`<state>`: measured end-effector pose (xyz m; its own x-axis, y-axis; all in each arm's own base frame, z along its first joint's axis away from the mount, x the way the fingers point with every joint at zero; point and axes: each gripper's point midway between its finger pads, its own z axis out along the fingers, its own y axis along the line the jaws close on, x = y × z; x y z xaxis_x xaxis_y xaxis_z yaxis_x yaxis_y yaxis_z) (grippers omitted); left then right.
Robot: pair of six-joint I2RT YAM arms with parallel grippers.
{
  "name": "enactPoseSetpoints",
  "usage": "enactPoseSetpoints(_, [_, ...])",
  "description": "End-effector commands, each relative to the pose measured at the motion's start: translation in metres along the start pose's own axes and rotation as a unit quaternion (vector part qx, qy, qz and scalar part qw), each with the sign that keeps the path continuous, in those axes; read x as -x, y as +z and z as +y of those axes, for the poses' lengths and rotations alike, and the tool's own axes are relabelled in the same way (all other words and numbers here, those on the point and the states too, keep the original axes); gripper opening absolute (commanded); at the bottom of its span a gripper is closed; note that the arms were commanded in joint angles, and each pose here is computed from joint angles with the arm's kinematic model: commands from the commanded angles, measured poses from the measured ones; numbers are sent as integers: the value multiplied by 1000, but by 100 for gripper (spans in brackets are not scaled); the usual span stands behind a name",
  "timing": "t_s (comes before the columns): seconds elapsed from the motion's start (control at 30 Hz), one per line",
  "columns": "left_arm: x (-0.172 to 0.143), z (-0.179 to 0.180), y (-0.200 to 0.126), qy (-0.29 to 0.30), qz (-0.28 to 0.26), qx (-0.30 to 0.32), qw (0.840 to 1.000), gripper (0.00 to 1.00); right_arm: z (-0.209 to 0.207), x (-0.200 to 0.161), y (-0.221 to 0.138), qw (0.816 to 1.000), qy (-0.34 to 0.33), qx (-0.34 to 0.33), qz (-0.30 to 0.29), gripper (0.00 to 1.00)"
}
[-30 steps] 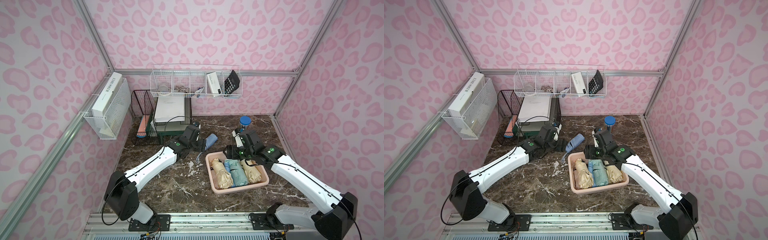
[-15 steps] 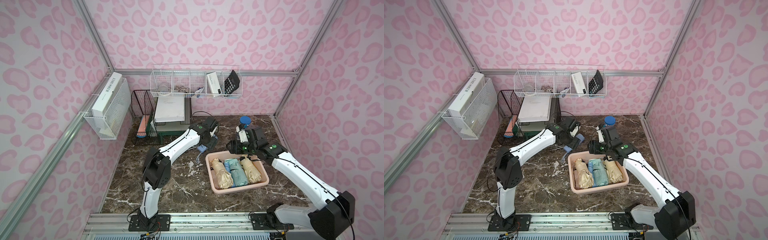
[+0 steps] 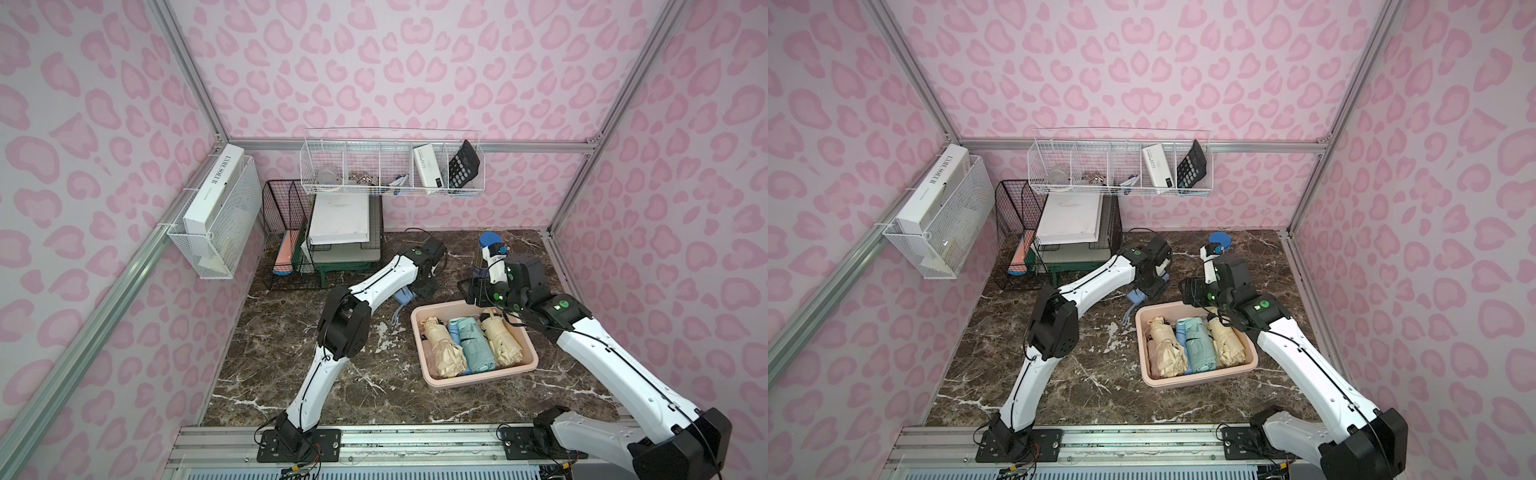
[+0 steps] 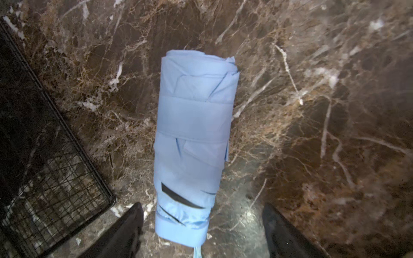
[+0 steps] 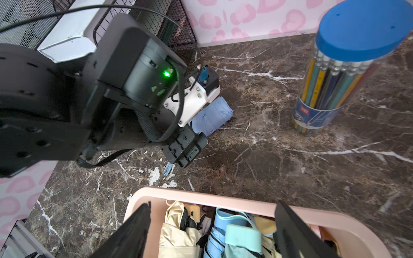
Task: Put the umbrella into the storage box
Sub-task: Place the umbrella in the storage box, then pick up the umbrella from the center of the board.
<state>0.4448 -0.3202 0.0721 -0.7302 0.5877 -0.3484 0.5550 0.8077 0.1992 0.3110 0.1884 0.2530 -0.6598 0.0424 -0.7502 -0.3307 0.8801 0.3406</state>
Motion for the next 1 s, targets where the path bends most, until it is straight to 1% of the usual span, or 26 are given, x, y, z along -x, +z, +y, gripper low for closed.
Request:
enactPoseSetpoints(0.0, [8,4,6,15,-10,14,1000,86,1,5,-1,1000,-6,1,-7,80])
enactPoseSetpoints(0.1, [14,3,15,24,-17,13,999,86,3,6,0,1000,-8,6,-4,80])
enactPoseSetpoints(0.23, [17,4,25,17,-23,11,1000,90,5,9,2,1000,-13,7,-3,80])
enactPoseSetpoints(0.67, [5,6,62,-3,8,1,1000,91,6,16,2,1000,-16,4,-8,80])
enactPoseSetpoints(0.73, [3,6,66,-6,14,-2,1000,89,6,16,3,1000,-16,4,-10,80])
enactPoseSetpoints(0.83, [-1,5,69,-10,21,-8,1000,84,6,14,6,1000,-15,9,-10,80])
enactPoseSetpoints(0.97, [-2,4,71,-23,23,-18,999,72,8,15,8,1000,-23,10,-6,80])
